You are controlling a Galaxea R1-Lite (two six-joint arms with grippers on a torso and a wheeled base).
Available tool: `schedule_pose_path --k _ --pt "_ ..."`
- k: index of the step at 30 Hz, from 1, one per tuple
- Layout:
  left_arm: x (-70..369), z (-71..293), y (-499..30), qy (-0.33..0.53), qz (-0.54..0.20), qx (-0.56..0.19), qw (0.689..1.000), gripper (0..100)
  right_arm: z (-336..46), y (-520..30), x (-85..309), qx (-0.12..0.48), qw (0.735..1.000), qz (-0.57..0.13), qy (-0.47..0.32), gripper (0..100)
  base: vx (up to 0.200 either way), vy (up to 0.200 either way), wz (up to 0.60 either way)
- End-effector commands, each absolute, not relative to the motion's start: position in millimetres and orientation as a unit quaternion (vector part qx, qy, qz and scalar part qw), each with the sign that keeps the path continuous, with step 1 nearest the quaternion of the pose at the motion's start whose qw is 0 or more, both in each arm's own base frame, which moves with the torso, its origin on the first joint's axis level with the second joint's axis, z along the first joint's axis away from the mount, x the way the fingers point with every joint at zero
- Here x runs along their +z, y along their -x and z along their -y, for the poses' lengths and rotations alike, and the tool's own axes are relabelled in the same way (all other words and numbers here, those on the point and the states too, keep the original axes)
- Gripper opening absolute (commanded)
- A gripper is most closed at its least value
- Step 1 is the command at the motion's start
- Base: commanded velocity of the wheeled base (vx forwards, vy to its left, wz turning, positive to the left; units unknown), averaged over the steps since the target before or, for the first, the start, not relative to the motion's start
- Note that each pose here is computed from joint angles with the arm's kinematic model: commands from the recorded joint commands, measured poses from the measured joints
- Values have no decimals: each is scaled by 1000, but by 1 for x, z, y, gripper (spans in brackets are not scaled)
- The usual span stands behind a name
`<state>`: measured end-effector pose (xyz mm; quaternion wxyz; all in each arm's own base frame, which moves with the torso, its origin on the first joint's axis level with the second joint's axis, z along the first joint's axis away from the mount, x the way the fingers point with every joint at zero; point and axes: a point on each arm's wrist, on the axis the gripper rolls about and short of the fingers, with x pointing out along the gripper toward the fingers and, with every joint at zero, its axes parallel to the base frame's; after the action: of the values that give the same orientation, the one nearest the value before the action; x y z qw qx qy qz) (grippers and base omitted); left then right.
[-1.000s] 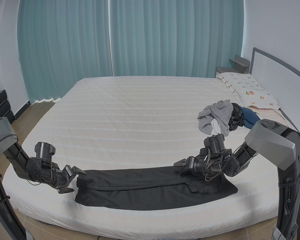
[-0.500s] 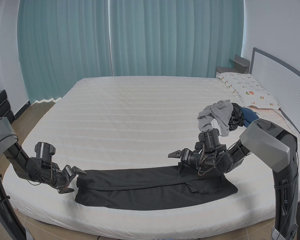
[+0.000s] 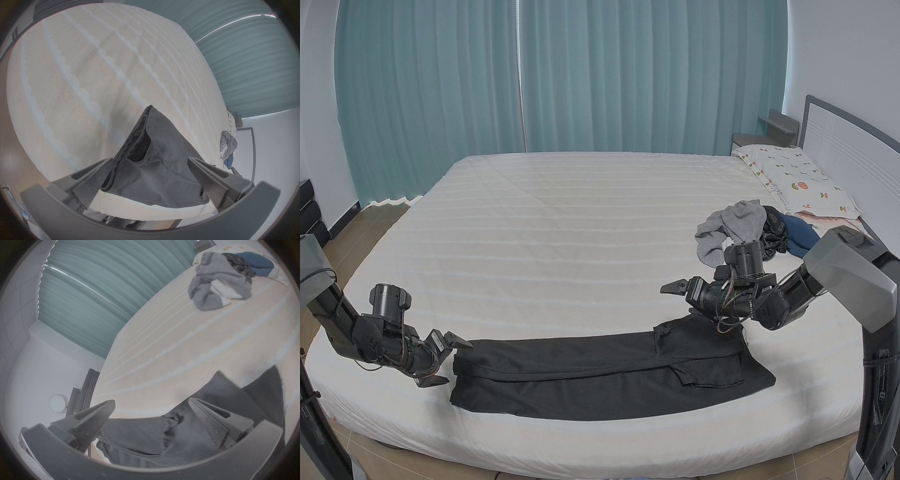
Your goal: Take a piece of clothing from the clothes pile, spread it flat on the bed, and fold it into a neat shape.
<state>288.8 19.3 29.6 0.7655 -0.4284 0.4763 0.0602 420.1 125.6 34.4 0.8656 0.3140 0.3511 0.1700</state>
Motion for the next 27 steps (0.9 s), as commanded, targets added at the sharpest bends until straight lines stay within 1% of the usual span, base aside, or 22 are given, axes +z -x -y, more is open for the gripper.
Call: schedule_pose_path --k 1,2,4,7,12,27 --pt "27 -20 -289 428 -479 62 764 100 -85 -417 33 144 879 -349 -291 100 0 0 0" --pt "27 -20 -289 428 -479 62 764 100 -85 -417 33 144 879 -349 -291 100 0 0 0" --pt "27 -20 -289 428 -479 62 764 100 -64 -413 24 141 879 -360 -278 100 0 0 0" --pt "27 -20 -289 429 -480 63 763 100 -49 -406 17 143 877 -370 -270 100 0 0 0" --pt "27 -19 -288 429 -481 62 763 100 -36 -398 8 149 875 -383 -256 100 0 0 0" --pt "27 -19 -288 429 -481 62 762 100 -41 -386 0 184 863 -404 -242 100 0 0 0"
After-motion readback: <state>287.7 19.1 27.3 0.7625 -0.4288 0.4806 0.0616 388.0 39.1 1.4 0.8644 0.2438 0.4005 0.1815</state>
